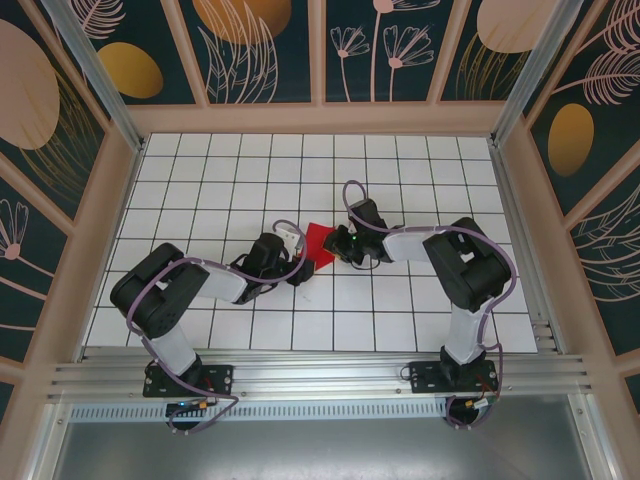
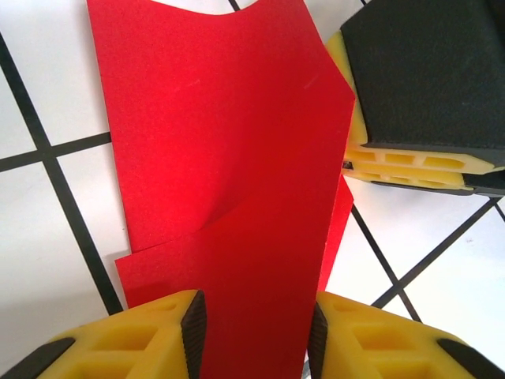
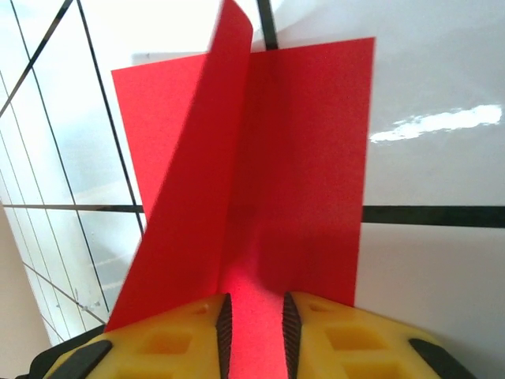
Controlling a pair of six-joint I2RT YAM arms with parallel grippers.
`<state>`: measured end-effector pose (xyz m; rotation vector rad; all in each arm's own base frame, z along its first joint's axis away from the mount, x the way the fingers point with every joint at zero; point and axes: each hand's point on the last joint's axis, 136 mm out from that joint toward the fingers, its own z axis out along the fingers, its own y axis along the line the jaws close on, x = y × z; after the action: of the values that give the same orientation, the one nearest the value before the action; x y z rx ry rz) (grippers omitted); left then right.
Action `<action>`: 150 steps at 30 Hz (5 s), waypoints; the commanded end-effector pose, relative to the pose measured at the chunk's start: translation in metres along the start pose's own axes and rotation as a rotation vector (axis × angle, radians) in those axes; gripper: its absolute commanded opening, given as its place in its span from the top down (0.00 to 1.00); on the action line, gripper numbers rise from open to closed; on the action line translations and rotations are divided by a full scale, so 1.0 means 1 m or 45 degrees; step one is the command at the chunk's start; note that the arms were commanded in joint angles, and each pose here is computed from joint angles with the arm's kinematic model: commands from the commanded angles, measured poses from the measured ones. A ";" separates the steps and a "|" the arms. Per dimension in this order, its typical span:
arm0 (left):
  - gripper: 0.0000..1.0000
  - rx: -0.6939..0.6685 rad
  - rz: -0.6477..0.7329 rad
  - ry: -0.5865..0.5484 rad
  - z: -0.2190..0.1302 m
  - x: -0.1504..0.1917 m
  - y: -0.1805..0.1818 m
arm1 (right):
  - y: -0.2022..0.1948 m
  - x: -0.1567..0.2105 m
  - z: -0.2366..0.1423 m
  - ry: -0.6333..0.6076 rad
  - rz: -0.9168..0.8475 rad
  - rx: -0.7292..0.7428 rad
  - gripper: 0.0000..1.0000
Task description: Fold a paper plane with a square sheet of paper (pick it up from the middle)
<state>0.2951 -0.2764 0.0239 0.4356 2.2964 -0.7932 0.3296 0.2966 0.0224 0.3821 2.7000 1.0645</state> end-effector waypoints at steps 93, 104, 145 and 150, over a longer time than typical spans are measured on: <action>0.84 0.158 -0.399 -0.046 0.003 -0.003 0.001 | 0.029 0.010 0.006 0.038 -0.199 -0.057 0.55; 0.81 0.155 -0.420 -0.047 0.002 -0.004 0.003 | 0.007 0.012 0.017 0.065 -0.169 0.052 0.54; 0.77 0.265 -0.430 -0.108 -0.040 -0.037 -0.014 | -0.077 0.026 0.033 0.111 -0.011 0.652 0.52; 0.77 0.262 -0.443 -0.061 -0.032 -0.032 -0.012 | -0.082 0.027 0.033 0.114 0.023 0.667 0.52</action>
<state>0.2981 -0.2658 0.0792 0.0685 2.2397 -1.2041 0.3389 0.3255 0.0195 0.3027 2.8278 0.7609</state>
